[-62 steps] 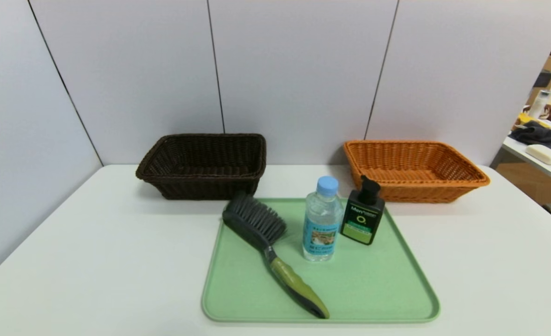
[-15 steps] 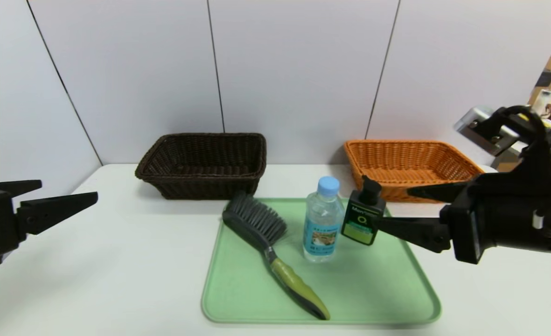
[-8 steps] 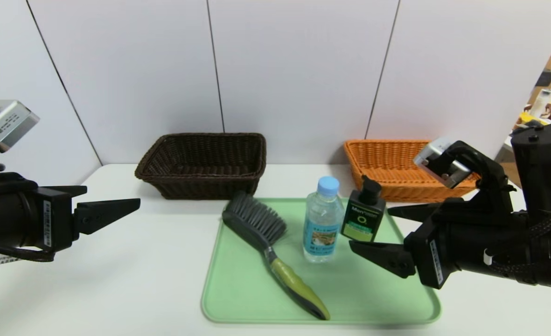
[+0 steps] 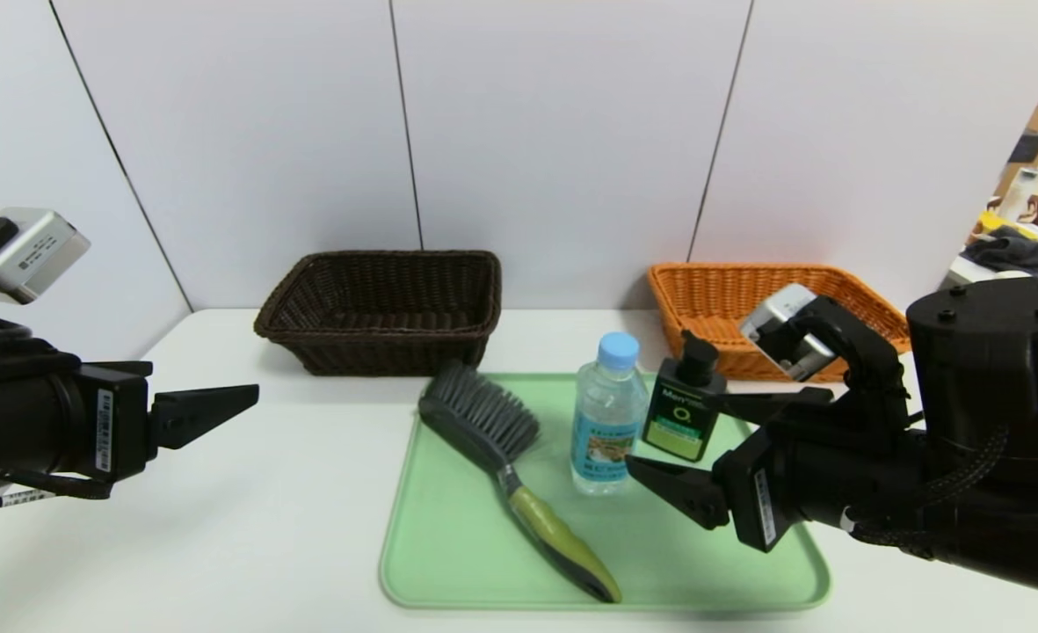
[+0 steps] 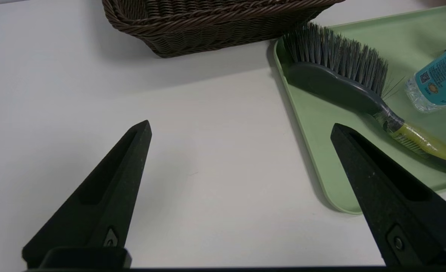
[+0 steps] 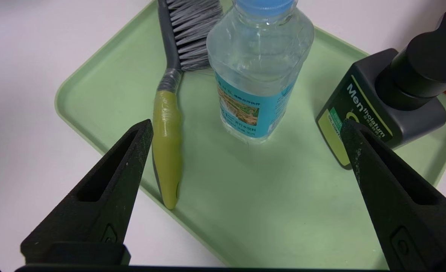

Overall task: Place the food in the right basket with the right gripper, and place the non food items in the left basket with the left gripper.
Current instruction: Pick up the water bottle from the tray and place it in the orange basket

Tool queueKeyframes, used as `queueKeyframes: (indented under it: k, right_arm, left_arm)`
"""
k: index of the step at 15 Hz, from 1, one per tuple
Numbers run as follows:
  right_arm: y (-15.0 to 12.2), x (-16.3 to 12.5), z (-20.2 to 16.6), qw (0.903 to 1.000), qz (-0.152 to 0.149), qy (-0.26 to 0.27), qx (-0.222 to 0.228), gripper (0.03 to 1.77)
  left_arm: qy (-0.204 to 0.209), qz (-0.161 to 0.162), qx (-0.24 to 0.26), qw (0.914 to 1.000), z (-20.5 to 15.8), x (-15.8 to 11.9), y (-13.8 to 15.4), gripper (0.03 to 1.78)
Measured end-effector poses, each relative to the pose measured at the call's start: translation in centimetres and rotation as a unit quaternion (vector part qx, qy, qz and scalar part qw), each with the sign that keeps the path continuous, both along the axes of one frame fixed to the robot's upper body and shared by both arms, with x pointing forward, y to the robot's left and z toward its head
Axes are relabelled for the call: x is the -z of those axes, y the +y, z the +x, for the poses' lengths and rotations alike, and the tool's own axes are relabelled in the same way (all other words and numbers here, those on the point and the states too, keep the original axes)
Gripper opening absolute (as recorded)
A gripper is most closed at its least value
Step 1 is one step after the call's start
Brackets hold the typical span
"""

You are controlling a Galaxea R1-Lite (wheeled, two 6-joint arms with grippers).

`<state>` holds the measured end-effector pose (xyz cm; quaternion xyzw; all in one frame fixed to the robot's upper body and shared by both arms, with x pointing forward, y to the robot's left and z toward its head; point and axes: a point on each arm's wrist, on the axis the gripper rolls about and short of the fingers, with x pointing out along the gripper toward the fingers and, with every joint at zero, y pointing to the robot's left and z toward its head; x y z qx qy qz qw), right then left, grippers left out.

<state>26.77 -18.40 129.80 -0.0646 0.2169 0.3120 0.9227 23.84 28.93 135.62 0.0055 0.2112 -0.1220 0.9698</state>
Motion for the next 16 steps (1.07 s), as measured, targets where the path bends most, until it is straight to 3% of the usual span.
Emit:
queueKeyframes:
  k: [16]
  right_arm:
    - [3.5, 5.0, 4.6, 0.9978, 0.035, -0.035, 0.045, 1.71]
  left_arm:
    - [0.019, 0.007, 0.012, 0.9997, 1.3, 0.4, -0.8, 1.69]
